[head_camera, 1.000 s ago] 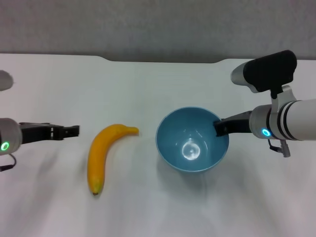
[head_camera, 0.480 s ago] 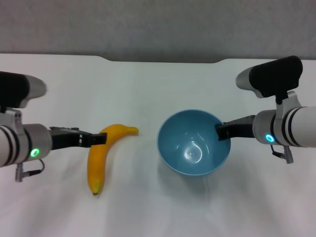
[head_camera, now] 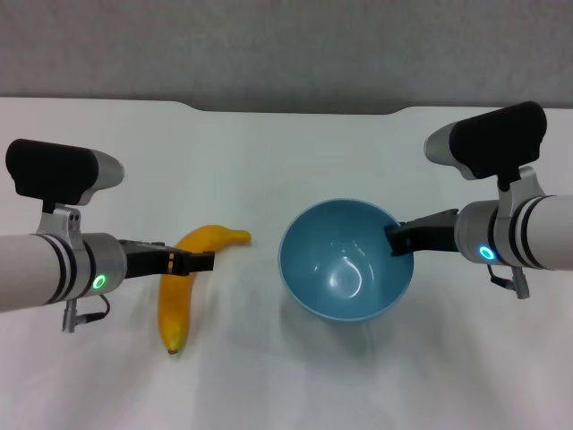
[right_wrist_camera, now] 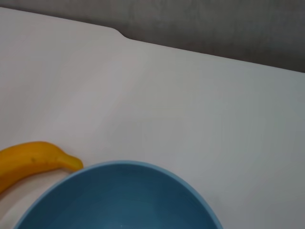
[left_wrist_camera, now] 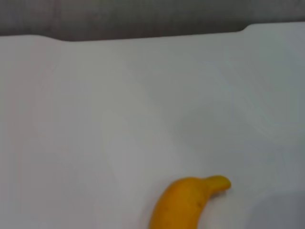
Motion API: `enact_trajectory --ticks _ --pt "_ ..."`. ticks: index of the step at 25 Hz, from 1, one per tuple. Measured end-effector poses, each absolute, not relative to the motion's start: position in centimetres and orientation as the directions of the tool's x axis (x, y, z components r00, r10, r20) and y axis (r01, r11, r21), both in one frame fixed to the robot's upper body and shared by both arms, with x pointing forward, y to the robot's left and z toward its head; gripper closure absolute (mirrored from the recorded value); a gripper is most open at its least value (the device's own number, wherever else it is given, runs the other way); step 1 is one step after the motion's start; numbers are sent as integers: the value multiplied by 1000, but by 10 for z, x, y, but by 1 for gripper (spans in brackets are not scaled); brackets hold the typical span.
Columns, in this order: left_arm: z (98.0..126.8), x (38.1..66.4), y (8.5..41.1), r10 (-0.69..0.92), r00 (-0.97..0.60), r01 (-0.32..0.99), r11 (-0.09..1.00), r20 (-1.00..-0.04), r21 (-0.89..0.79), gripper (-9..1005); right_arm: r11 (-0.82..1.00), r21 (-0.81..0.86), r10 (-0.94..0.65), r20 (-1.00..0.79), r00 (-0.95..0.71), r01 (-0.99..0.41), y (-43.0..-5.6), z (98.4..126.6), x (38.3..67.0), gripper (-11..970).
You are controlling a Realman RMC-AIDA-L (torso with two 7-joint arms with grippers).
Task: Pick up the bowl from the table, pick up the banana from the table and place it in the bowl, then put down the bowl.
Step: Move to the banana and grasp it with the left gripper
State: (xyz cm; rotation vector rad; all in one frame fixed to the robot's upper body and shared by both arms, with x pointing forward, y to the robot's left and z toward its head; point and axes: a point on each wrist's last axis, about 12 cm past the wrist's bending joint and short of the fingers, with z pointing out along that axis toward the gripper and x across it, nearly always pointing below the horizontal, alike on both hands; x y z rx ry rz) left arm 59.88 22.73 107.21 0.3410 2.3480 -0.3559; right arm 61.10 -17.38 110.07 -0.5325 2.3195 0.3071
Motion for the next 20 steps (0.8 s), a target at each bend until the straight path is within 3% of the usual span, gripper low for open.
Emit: enact_trajectory --ticks 20 --pt "1048 600 234 95 -740 261 953 -666 -154 104 874 63 -296 -718 -630 -483 -167 1106 608 918"
